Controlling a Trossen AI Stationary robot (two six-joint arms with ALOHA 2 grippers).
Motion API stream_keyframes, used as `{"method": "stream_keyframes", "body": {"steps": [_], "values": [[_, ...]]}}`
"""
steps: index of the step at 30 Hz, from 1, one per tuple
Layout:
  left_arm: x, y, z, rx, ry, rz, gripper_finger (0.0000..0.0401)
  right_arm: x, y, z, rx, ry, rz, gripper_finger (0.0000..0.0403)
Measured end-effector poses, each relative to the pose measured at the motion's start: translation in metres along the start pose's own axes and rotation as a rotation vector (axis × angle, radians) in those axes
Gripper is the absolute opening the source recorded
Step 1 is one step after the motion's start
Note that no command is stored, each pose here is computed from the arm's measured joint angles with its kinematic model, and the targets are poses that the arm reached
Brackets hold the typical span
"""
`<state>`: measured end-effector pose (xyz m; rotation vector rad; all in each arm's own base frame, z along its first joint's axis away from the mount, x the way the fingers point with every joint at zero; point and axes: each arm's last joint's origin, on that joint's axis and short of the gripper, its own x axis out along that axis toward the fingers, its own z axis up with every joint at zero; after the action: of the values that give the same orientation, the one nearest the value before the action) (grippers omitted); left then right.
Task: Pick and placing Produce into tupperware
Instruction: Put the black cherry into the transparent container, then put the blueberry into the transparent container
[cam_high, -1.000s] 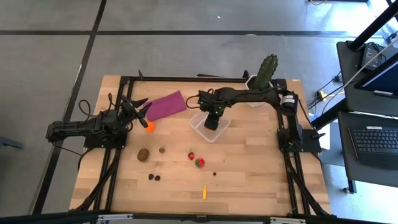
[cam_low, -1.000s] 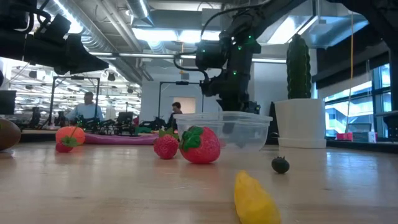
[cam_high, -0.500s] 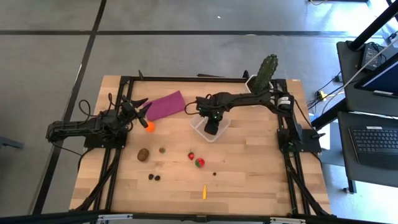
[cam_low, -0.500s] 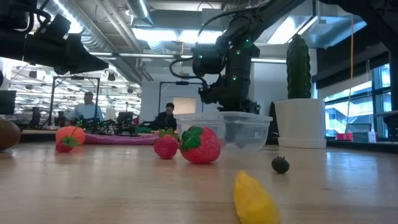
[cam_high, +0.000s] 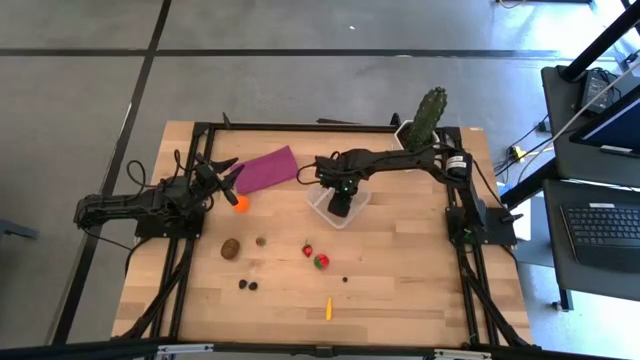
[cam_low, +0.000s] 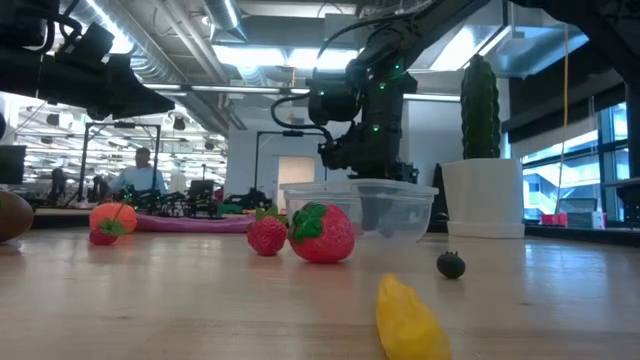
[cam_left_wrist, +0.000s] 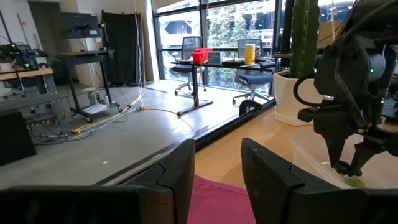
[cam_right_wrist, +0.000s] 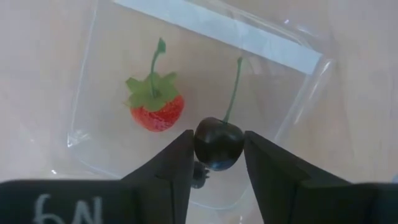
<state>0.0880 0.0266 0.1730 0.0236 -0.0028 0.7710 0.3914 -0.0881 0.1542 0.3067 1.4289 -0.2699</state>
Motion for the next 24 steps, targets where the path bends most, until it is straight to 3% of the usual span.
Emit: {"method": "stream_keyframes", "body": {"steps": [16, 20, 24], "values": [[0.0, 0.0, 0.0, 0.0, 0.0, 0.0, 0.0124, -0.005, 0.001, 0.003, -0.004, -0.008, 0.001, 0.0235], [0.0, 0.0, 0.0, 0.0, 0.0, 0.0, 0.0124, -0.033, 0.003, 0.014, -0.031, -0.07, 0.01, 0.0247], [0.0, 0.0, 0.0, 0.0, 0.0, 0.0, 0.0124, -0.09, 0.011, 0.025, -0.061, -0.218, 0.03, 0.0247]]}}
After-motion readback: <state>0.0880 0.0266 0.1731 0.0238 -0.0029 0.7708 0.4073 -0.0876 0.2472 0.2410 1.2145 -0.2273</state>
